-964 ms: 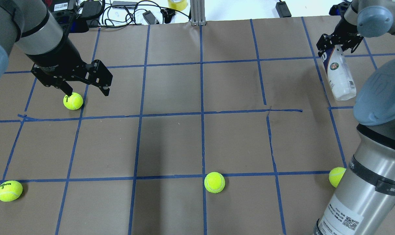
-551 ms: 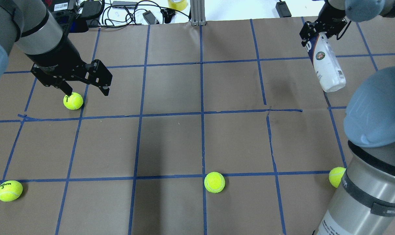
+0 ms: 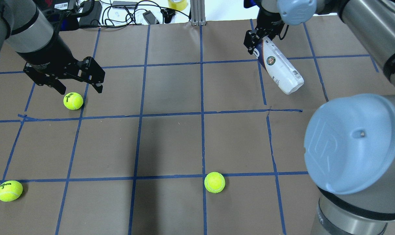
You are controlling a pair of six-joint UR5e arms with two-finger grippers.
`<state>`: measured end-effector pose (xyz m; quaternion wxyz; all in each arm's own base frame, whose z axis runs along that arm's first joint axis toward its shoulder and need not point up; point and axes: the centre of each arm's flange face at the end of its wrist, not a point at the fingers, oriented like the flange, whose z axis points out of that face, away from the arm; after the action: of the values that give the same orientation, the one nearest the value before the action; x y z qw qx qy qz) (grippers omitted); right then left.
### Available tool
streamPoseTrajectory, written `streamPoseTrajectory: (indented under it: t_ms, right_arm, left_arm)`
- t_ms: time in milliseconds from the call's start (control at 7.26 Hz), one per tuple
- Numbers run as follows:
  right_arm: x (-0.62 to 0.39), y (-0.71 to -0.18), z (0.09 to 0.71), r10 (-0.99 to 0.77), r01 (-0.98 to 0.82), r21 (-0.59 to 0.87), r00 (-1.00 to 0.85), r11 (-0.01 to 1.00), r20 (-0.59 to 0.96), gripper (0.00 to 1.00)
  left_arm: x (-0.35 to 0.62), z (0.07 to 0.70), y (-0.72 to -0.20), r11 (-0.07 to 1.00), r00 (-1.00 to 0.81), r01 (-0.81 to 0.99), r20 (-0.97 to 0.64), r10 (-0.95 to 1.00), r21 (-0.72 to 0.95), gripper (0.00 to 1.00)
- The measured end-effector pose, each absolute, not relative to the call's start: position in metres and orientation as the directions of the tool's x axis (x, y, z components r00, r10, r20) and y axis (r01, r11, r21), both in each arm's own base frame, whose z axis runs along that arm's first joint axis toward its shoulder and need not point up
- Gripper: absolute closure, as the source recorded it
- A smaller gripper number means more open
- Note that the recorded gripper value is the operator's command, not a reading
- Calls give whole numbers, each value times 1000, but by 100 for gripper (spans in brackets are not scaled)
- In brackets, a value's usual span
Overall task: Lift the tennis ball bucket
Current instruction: 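Lift the can and carry it toward the table center with the right gripper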
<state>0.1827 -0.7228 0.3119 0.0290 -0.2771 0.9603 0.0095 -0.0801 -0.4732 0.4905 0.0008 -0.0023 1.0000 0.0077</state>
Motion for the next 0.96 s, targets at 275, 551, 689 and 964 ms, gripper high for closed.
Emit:
streamPoseTrajectory:
  t_ms: [275, 551, 689, 964]
  right_arm:
    - [259, -685, 301, -666, -667, 1, -744, 745, -61, 41]
    - [325, -654, 293, -829, -827, -47, -559, 560, -29, 39]
    - [360, -637, 293, -901, -898, -65, -435, 434, -4, 39]
    - [422, -600, 292, -989, -987, -73, -143, 141, 36, 34]
  left_arm:
    - [-14, 489, -483, 1000, -1000, 26, -1, 26, 16, 0]
    - [67, 487, -483, 1000, -1000, -11, 3, -11, 20, 0]
    - [93, 485, -481, 999, -999, -34, 5, -34, 20, 0]
    - [114, 482, -478, 998, -998, -55, 6, -55, 20, 0]
